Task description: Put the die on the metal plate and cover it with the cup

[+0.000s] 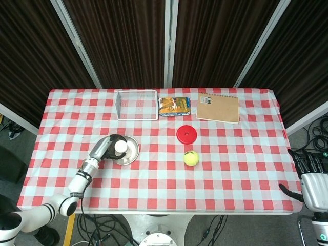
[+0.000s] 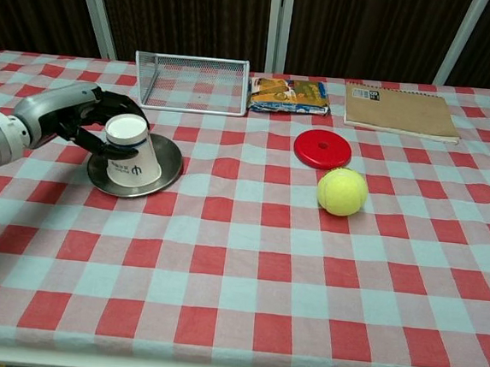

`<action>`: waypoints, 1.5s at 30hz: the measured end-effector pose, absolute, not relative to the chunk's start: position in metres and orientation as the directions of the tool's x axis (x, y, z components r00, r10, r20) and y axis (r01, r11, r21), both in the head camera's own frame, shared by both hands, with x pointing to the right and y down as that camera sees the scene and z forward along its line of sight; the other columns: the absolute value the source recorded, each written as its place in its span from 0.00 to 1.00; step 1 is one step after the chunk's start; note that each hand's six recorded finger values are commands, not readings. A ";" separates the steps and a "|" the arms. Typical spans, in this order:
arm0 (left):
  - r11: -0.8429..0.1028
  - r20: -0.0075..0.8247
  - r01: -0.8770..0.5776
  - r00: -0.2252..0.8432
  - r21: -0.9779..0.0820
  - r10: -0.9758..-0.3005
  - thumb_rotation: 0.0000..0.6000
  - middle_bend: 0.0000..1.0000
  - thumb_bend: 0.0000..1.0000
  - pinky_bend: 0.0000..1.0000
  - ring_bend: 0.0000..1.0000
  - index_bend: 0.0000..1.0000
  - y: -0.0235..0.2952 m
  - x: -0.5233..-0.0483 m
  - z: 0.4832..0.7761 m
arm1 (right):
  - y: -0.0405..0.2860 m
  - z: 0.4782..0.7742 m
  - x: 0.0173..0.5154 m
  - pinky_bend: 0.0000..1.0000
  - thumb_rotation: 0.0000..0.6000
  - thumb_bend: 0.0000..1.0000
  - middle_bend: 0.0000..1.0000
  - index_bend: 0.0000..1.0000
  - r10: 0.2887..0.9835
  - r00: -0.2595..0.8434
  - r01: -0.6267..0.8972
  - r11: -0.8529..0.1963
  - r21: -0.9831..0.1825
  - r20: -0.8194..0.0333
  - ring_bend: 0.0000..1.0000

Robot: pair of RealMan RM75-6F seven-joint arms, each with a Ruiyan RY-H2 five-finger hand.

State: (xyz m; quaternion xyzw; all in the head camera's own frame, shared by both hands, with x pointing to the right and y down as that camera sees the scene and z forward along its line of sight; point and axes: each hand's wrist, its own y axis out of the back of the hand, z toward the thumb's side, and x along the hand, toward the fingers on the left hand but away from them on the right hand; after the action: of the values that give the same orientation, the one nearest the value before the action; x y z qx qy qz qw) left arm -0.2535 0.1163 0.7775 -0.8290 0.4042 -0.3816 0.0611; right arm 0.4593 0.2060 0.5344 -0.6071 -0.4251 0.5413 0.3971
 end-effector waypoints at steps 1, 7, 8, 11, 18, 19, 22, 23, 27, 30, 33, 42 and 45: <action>-0.677 0.580 -0.615 0.400 -0.403 -0.709 1.00 0.34 0.31 0.19 0.22 0.46 0.120 -0.250 0.776 | 0.206 0.534 0.459 0.09 1.00 0.03 0.16 0.02 0.946 0.053 0.085 -0.322 -0.943 -0.319 0.00; -0.663 0.570 -0.616 0.386 -0.426 -0.725 1.00 0.34 0.31 0.19 0.22 0.46 0.114 -0.253 0.776 | 0.203 0.534 0.456 0.09 1.00 0.03 0.16 0.02 0.946 0.057 0.082 -0.322 -0.943 -0.318 0.00; -0.653 0.570 -0.622 0.372 -0.433 -0.732 1.00 0.34 0.31 0.19 0.22 0.46 0.111 -0.255 0.777 | 0.203 0.534 0.455 0.09 1.00 0.03 0.16 0.02 0.946 0.059 0.082 -0.322 -0.943 -0.318 0.00; -0.619 0.578 -0.645 0.319 -0.449 -0.751 1.00 0.34 0.31 0.19 0.22 0.46 0.101 -0.266 0.783 | 0.204 0.534 0.455 0.09 1.00 0.03 0.16 0.02 0.946 0.062 0.083 -0.323 -0.943 -0.318 0.00; -0.625 0.582 -0.649 0.328 -0.433 -0.744 1.00 0.34 0.31 0.19 0.22 0.46 0.106 -0.264 0.784 | 0.206 0.537 0.454 0.09 1.00 0.03 0.16 0.02 0.940 0.063 0.081 -0.339 -0.937 -0.335 0.00; -0.640 0.579 -0.639 0.351 -0.426 -0.736 1.00 0.34 0.31 0.19 0.22 0.46 0.110 -0.259 0.782 | 0.205 0.538 0.455 0.09 1.00 0.03 0.16 0.02 0.940 0.062 0.081 -0.340 -0.937 -0.336 0.00; -0.674 0.565 -0.609 0.406 -0.418 -0.718 1.00 0.34 0.31 0.19 0.22 0.46 0.121 -0.249 0.774 | 0.204 0.539 0.454 0.09 1.00 0.03 0.16 0.02 0.939 0.061 0.082 -0.342 -0.936 -0.338 0.00; -0.679 0.561 -0.602 0.416 -0.420 -0.716 1.00 0.34 0.31 0.19 0.22 0.46 0.122 -0.247 0.771 | 0.204 0.539 0.454 0.09 1.00 0.03 0.16 0.02 0.939 0.062 0.082 -0.342 -0.936 -0.338 0.00; -0.668 0.560 -0.600 0.397 -0.440 -0.727 1.00 0.34 0.31 0.19 0.22 0.46 0.116 -0.250 0.772 | 0.203 0.538 0.453 0.09 1.00 0.03 0.16 0.02 0.940 0.064 0.081 -0.341 -0.937 -0.336 0.00; -0.644 0.573 -0.607 0.348 -0.466 -0.742 1.00 0.34 0.31 0.19 0.22 0.46 0.105 -0.260 0.779 | 0.203 0.538 0.453 0.09 1.00 0.03 0.16 0.02 0.940 0.068 0.083 -0.339 -0.937 -0.334 0.00; -0.607 0.582 -0.637 0.290 -0.476 -0.760 1.00 0.34 0.31 0.19 0.22 0.46 0.094 -0.271 0.785 | 0.203 0.538 0.453 0.09 1.00 0.03 0.16 0.02 0.939 0.072 0.084 -0.341 -0.936 -0.335 0.00; -0.671 0.574 -0.621 0.398 -0.404 -0.715 1.00 0.34 0.31 0.18 0.22 0.46 0.118 -0.250 0.772 | 0.204 0.539 0.454 0.09 1.00 0.03 0.16 0.02 0.939 0.065 0.086 -0.342 -0.936 -0.337 0.00; -0.694 0.585 -0.598 0.416 -0.400 -0.696 1.00 0.34 0.31 0.18 0.22 0.46 0.125 -0.246 0.773 | 0.204 0.537 0.454 0.09 1.00 0.03 0.16 0.02 0.941 0.067 0.085 -0.337 -0.938 -0.332 0.00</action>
State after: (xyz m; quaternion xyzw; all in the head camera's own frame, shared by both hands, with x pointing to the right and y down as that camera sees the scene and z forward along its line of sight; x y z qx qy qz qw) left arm -0.2464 0.1246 0.7733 -0.8391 0.3856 -0.3783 0.0644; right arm 0.4542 0.2040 0.5374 -0.6137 -0.4180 0.5401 0.3961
